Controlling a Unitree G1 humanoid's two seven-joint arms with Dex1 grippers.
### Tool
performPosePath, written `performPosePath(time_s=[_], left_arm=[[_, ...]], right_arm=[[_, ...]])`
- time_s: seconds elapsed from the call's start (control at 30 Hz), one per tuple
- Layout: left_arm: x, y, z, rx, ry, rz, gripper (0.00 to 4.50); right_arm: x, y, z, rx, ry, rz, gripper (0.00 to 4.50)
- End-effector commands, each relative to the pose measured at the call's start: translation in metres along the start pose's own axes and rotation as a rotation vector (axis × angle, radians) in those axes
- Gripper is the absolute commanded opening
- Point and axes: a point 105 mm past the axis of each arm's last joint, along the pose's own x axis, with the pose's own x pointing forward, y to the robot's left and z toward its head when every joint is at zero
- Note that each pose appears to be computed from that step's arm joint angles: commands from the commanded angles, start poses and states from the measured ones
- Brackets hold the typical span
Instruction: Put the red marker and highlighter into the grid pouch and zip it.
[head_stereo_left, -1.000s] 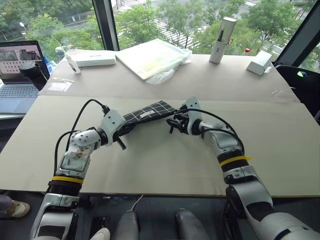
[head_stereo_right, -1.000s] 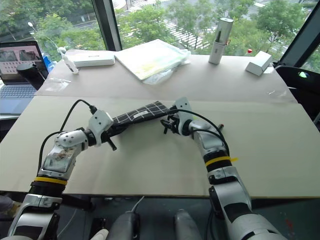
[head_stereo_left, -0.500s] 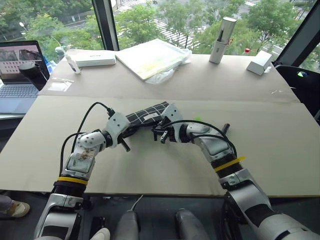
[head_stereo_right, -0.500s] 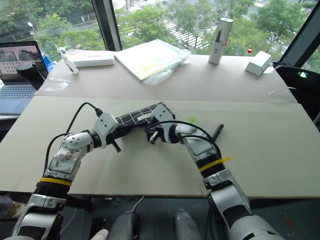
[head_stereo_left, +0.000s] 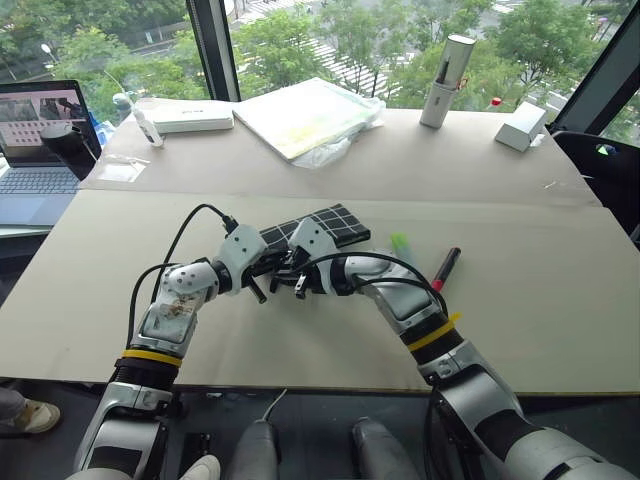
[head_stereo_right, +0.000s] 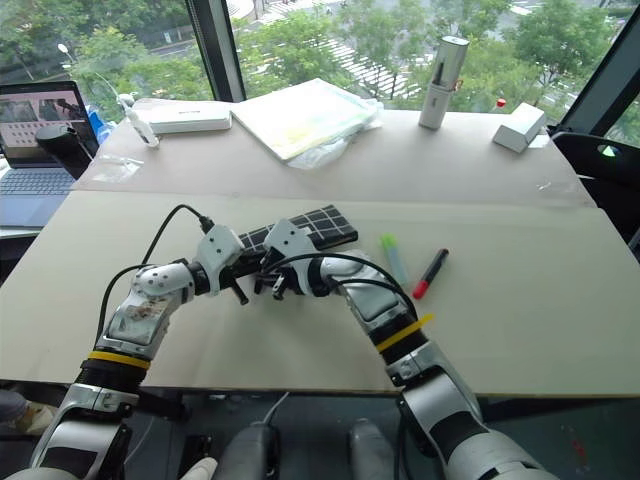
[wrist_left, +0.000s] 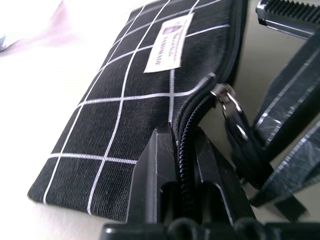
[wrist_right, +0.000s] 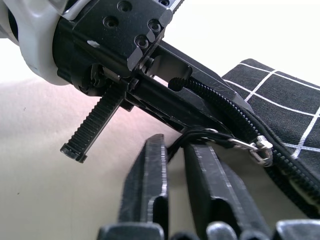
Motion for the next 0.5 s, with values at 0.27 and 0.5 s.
performPosePath(time_s=[0.27, 0.5], left_arm=[[0.001, 0.002, 0.019, 0.022, -0.057, 0.003, 0.0], [0.003, 0.005, 0.032, -0.041, -0.113, -0.006, 0.0]], right_arm=[[-0.149, 0.019, -0.014, 0.074, 0.012, 0.09, 2.86], [-0.224, -0.071, -0.025, 0.177, -0.019, -0.601, 2.86]])
